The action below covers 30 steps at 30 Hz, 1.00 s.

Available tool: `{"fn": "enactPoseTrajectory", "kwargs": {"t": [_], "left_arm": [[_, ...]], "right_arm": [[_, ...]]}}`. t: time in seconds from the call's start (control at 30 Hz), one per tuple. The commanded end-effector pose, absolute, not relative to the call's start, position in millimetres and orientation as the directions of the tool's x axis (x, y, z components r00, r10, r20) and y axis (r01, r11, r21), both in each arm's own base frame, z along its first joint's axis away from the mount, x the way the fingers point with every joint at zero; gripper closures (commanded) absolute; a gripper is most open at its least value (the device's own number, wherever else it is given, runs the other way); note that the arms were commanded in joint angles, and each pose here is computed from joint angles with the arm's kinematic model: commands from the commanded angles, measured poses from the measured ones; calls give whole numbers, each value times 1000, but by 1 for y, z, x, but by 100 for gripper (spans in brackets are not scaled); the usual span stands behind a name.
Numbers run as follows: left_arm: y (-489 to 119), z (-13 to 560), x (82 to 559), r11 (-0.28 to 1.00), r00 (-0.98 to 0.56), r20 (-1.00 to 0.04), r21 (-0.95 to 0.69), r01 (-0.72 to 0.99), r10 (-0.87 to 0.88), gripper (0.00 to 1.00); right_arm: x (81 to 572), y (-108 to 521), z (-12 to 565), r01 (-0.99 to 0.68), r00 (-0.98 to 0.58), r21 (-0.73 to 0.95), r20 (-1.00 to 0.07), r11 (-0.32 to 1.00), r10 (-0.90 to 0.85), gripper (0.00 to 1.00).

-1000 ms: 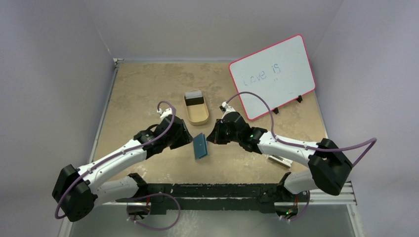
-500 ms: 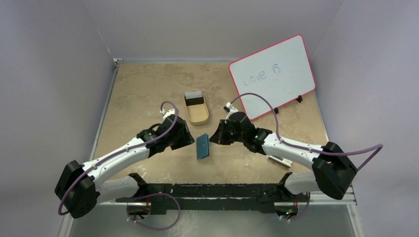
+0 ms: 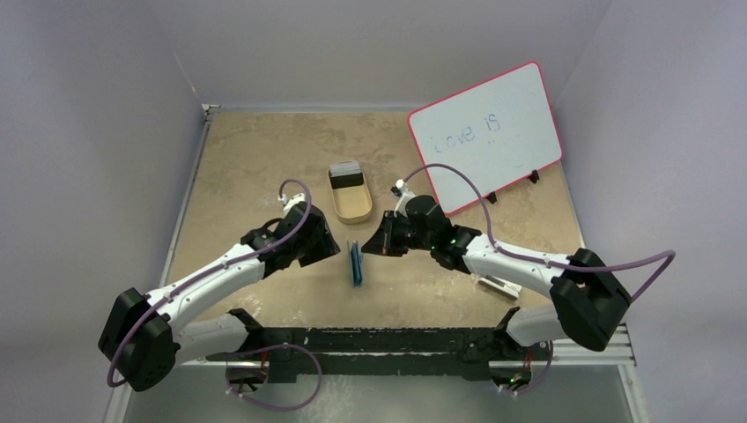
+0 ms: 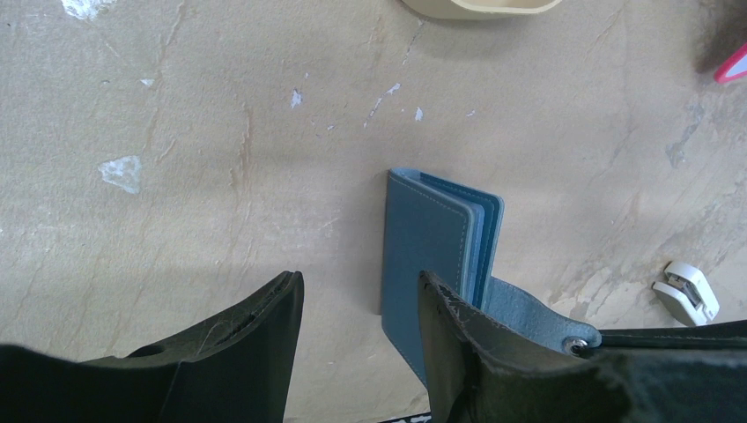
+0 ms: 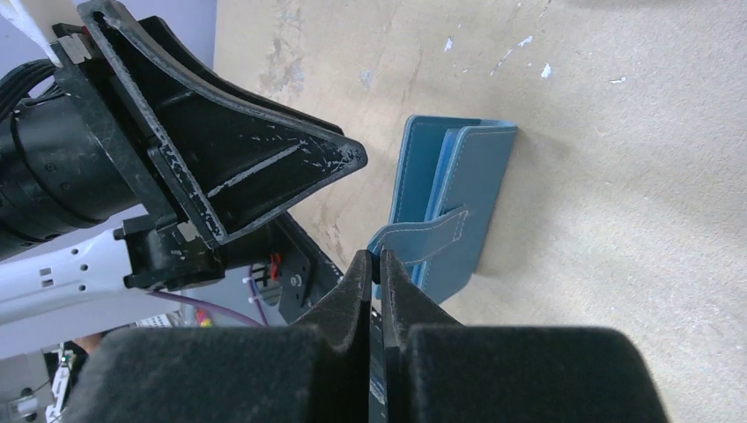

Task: Put the credit cards into the card holder
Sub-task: Open the card holder at the center of the board.

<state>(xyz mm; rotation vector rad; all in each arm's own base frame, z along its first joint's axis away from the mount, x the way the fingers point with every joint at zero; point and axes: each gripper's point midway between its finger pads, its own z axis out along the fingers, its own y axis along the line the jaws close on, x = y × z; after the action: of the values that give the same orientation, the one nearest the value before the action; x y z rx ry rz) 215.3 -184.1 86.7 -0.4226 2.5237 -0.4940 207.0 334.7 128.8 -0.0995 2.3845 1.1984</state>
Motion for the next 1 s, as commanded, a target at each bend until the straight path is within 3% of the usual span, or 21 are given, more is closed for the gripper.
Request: {"fn": "enactPoseTrajectory", "kwargs": {"t": [0.0,0.17,0.53,0.73,0.97], "left_arm": [[-186,104,226,871,-785,-465,-456,-183,-408,50],[-198,101,221,852,-810,-432,-501,-149,-396,51],[-192,105,224,863,-795,-457,-479,-159,-399,51],[-194,109,224,857,-794,-459,-495,-144,-399,51],[-191,110,224,858,-785,-467,-489,-153,-406,52]], "right_arm": [[211,347,149,-286,-882,777,-443,560,164,100],[217,333,126,-236,-882,745,-434,623,185,100],[218,343,166,-305,-865,790,-464,533,193,100],[209,346,154,-265,-898,815,-403,515,176,100],[214,354,171,-296,-884,831,-425,470,195,100]]}}
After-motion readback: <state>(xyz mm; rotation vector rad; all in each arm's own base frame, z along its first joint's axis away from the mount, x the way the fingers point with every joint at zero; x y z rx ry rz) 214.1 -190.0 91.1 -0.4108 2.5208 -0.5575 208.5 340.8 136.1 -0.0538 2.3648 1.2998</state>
